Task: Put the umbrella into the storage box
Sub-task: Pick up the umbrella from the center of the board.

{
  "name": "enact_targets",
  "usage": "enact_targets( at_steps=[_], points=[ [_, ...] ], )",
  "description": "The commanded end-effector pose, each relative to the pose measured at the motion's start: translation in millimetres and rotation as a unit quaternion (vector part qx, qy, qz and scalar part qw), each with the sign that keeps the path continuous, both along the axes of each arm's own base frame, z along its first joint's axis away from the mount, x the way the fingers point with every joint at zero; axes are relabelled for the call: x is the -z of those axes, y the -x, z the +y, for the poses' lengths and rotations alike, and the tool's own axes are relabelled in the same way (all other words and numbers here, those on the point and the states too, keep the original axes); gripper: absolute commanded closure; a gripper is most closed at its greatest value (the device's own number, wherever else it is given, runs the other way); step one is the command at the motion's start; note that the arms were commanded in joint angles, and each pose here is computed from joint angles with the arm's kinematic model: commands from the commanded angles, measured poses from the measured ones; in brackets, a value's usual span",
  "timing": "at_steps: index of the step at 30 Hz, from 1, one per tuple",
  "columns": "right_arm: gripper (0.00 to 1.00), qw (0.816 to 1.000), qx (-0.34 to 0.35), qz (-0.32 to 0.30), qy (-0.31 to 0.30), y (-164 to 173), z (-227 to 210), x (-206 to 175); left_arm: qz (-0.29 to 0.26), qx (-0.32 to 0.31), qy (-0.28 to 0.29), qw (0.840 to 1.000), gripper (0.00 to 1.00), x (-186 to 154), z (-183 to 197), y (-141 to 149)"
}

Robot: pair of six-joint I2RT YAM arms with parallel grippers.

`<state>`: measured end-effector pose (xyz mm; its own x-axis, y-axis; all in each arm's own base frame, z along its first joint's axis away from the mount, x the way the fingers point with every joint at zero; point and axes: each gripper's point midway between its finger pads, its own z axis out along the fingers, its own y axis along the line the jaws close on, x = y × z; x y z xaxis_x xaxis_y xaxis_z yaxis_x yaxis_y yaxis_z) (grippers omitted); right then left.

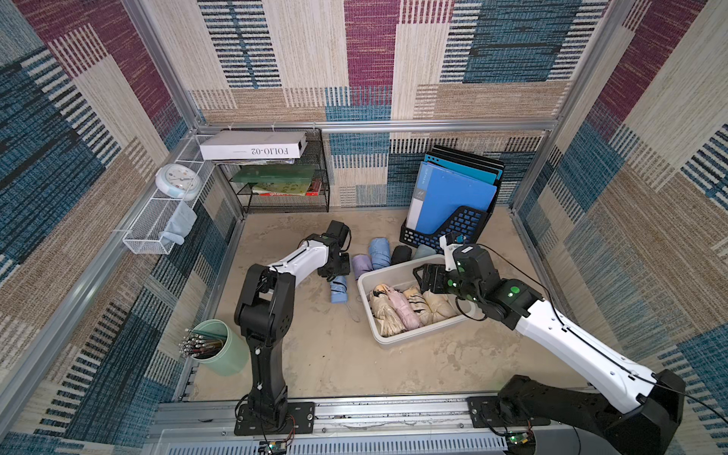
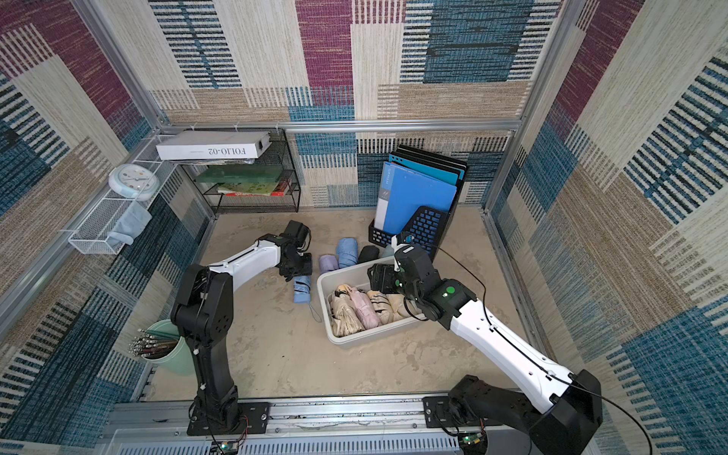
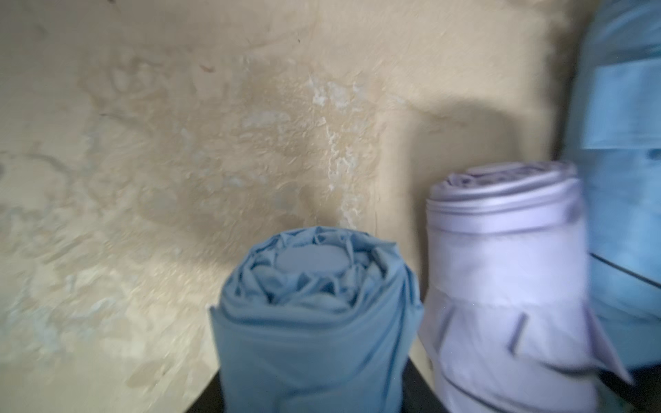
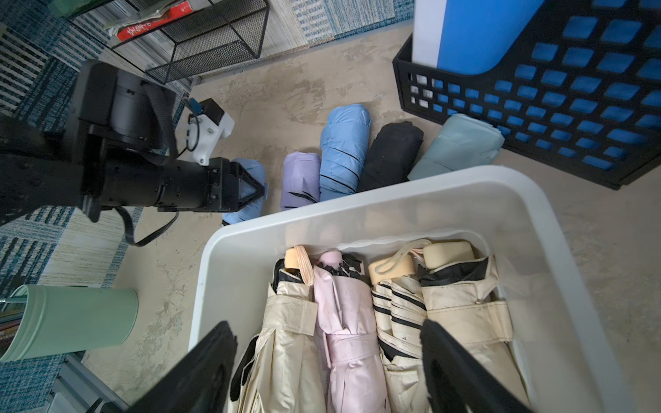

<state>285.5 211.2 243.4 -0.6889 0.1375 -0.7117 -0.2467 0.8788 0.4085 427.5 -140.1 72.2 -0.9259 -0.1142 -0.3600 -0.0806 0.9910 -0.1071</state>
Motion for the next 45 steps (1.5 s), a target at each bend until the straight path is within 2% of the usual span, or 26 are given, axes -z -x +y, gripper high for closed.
enact_targets(
  at_steps=[1, 4, 8, 10, 13, 16, 19, 22, 25, 30, 33, 35, 38, 41, 45],
  points=[
    [0.15, 1.000, -0.019, -0.007, -0.011, 3.0, 5.6, -5.6, -0.049, -0.031, 0.027, 0.998, 0.55, -38.6, 4.7, 2.1],
    [0.15, 0.999, -0.035, -0.014, -0.020, 4.3, 11.4, -12.3, -0.090, -0.024, 0.068, 0.993, 0.55, -83.8, -1.6, 12.6],
    [0.15, 0.998, -0.047, -0.023, -0.017, 4.9, 13.0, -23.8, -0.165, 0.039, 0.096, 0.981, 0.57, -149.7, -17.2, 25.6],
    [0.14, 0.998, -0.050, -0.024, -0.011, 4.8, 12.4, -28.4, -0.201, 0.083, 0.105, 0.970, 0.58, -181.6, -28.1, 32.7],
    [0.14, 0.999, -0.050, -0.022, -0.004, 4.0, 8.4, -37.2, -0.265, 0.176, 0.092, 0.943, 0.61, -227.0, -52.1, 47.7],
    [0.14, 0.999, -0.042, -0.022, -0.001, 0.7, 0.0, -51.1, -0.338, 0.290, 0.058, 0.894, 0.63, -264.3, -85.6, 68.9],
    [0.14, 0.999, -0.035, -0.025, -0.003, -2.2, -9.3, -69.8, -0.392, 0.396, 0.025, 0.830, 0.64, -288.2, -118.2, 92.4],
    [0.13, 0.999, -0.029, -0.026, -0.003, -2.2, -18.8, -89.6, -0.433, 0.492, 0.000, 0.755, 0.64, -299.7, -145.6, 117.0],
    [0.13, 1.000, -0.021, -0.022, -0.001, 0.9, -29.1, -104.6, -0.469, 0.578, -0.024, 0.667, 0.64, -303.8, -166.4, 144.9],
    [0.12, 1.000, -0.016, -0.004, 0.004, 13.3, -40.6, -116.9, -0.514, 0.696, -0.069, 0.498, 0.64, -296.0, -192.5, 196.1],
    [0.12, 0.999, -0.036, 0.014, -0.007, 23.9, -36.5, -120.4, -0.516, 0.728, -0.113, 0.437, 0.64, -285.1, -202.2, 207.8],
    [0.11, 0.996, -0.076, 0.027, -0.026, 35.8, -25.3, -122.8, -0.504, 0.743, -0.138, 0.418, 0.64, -274.5, -205.3, 209.0],
    [0.11, 0.986, -0.148, 0.060, -0.054, 57.2, -6.3, -118.8, -0.491, 0.756, -0.163, 0.400, 0.64, -260.3, -209.7, 208.1],
    [0.11, 0.975, -0.187, 0.093, -0.071, 72.7, 2.5, -110.6, -0.487, 0.763, -0.184, 0.384, 0.64, -252.3, -213.7, 206.3],
    [0.10, 0.964, -0.221, 0.098, -0.111, 85.1, 13.3, -115.3, -0.484, 0.766, -0.203, 0.372, 0.64, -246.8, -217.9, 201.3]
  ],
)
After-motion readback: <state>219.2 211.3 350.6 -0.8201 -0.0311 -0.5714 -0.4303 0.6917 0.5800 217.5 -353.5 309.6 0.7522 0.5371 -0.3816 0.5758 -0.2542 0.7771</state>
